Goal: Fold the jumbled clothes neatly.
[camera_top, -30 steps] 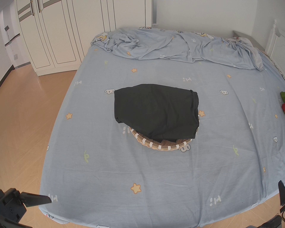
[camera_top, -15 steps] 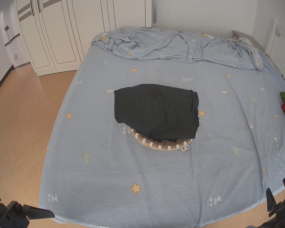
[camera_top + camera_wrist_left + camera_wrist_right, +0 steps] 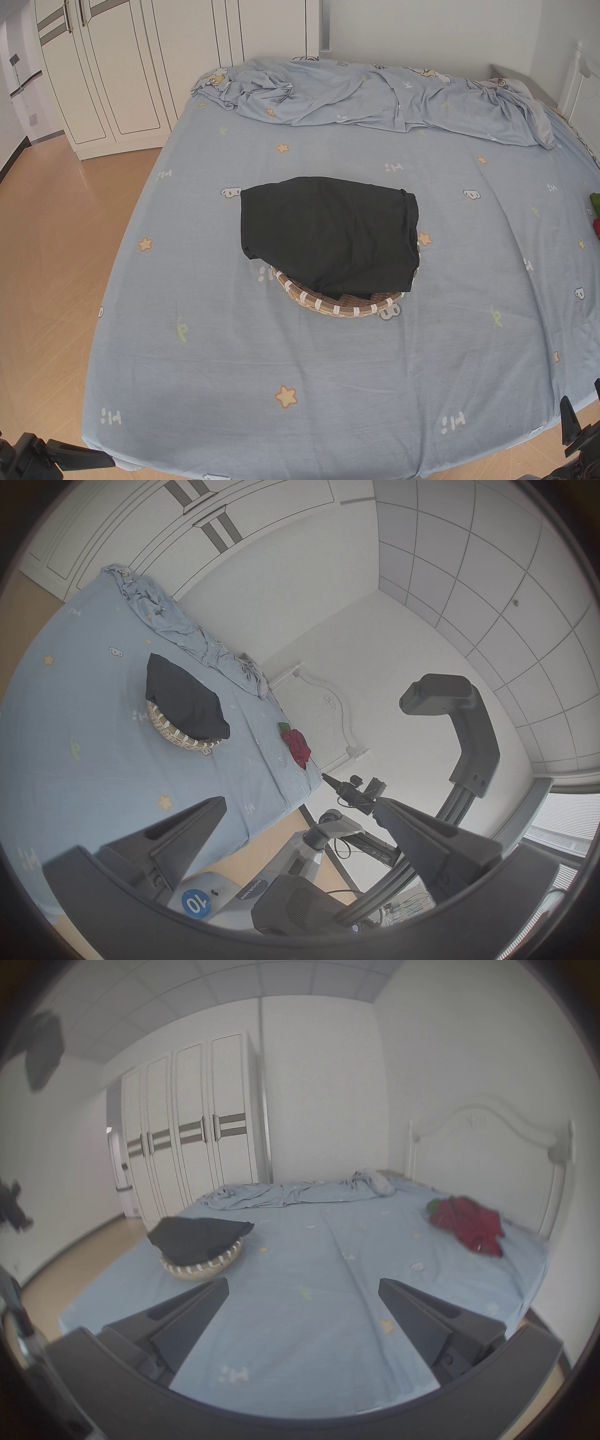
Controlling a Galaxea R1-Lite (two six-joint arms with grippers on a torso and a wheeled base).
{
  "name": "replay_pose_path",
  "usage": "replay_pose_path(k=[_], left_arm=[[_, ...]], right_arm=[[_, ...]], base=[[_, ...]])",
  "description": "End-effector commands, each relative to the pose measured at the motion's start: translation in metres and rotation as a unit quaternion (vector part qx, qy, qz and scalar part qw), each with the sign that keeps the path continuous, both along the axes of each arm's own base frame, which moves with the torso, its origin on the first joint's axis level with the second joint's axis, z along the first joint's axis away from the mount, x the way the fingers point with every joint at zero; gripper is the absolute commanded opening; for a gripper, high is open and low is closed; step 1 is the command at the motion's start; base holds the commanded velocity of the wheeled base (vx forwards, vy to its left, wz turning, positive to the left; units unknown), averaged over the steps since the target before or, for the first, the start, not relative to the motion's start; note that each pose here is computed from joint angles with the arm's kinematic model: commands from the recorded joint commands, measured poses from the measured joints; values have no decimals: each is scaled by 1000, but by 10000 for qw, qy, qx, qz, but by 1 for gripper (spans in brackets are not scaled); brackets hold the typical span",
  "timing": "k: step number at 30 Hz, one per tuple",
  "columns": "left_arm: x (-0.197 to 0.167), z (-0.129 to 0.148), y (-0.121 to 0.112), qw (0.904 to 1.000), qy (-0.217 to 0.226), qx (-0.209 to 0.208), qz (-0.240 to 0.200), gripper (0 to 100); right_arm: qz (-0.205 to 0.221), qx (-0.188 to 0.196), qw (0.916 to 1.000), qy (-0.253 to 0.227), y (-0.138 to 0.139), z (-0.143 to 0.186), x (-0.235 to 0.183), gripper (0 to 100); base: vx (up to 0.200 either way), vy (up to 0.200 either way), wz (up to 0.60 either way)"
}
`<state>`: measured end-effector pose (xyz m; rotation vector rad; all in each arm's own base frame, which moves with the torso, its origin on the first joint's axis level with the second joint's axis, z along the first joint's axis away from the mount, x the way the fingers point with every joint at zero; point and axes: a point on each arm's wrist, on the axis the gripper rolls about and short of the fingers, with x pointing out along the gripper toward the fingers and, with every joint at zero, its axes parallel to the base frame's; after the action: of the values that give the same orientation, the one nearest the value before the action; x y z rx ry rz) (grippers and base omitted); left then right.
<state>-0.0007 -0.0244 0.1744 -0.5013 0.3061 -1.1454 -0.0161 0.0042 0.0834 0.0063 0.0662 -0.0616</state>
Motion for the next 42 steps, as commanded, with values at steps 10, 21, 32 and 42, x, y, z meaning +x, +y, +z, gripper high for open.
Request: replay_pose_path(k=[10,21,32,42], left_arm=[[-3,1,-1,10000,-54,13,14,100],[-3,0,-1,9999,-79,-30,90,100],[-4,-1,-1,9999,-9,-83,121,100],[-4,0,-2,9999,-17,-82,121,100]], right_arm=[[-88,477,9987,-127,-1,1,1,100],[-201,42,9997,-106,0,1,1,100],[1220,-687,9901,-10,4,1,0,100],[1871,-718,9791,-342,2,0,-7,100]], base=[[0,0,0],[0,0,0],[0,0,0],[0,0,0]])
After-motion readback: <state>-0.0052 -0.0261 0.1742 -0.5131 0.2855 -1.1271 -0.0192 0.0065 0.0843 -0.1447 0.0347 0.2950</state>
